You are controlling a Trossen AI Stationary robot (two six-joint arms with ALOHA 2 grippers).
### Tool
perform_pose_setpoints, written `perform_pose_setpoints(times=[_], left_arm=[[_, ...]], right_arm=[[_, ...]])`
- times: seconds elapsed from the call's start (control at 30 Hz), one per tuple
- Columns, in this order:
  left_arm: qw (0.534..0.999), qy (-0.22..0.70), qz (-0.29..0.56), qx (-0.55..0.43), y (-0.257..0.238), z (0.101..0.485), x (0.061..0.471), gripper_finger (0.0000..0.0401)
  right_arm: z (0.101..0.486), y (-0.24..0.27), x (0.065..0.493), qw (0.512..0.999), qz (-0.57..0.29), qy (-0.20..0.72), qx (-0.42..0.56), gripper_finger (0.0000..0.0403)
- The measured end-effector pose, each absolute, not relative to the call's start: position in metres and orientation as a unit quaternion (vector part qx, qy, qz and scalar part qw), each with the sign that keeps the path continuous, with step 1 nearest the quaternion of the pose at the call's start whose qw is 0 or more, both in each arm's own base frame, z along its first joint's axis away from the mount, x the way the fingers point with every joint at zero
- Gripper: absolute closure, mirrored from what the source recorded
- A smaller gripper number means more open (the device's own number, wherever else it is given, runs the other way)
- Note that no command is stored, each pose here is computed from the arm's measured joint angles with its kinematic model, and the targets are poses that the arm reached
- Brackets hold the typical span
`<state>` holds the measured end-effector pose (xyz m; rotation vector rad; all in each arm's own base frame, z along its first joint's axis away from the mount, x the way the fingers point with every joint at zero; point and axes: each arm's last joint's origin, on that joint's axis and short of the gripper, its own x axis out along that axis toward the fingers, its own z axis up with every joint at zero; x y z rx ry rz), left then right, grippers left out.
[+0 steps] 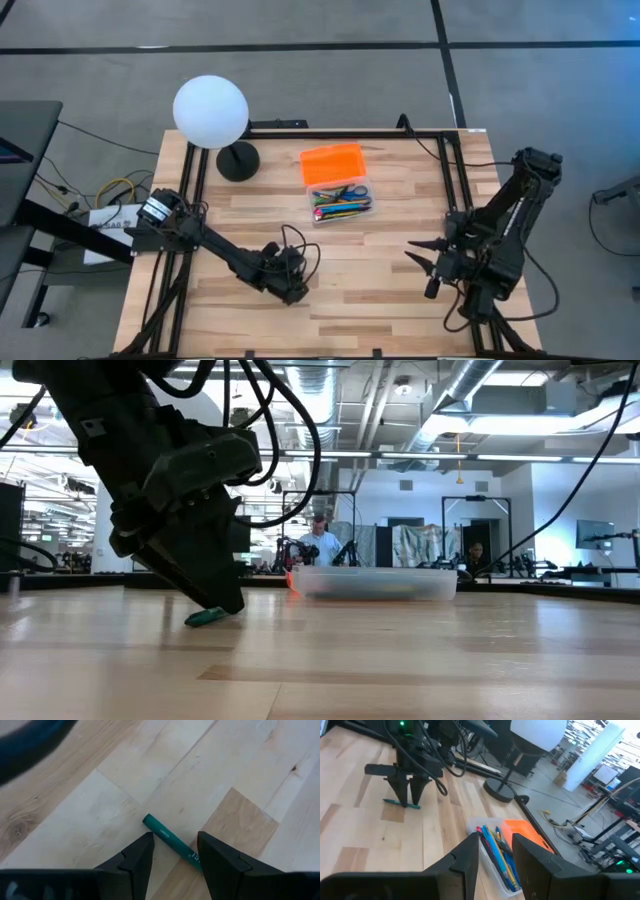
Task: Pick & place school supplies into a supply box
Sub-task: Put the green crayon into the orange supply box
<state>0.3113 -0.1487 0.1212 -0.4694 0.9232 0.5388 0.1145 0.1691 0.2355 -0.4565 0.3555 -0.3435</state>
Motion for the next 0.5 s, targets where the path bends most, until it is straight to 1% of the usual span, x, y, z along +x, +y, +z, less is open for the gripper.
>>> perform_pose_setpoints(times=[0.37,0.5], left_arm=[[0.809,0.472,0.244,-0.253,-0.138,0.121,0.315,0.025],[0.791,0.5,0.238,-0.259,-0.135,0.119,0.313,0.0263]], right_arm=[[0.236,0.17,0.114,0.945,-0.168,0.174,-0.22,0.029],[0.235,0.17,0.114,0.945,-0.168,0.174,-0.219,0.029]])
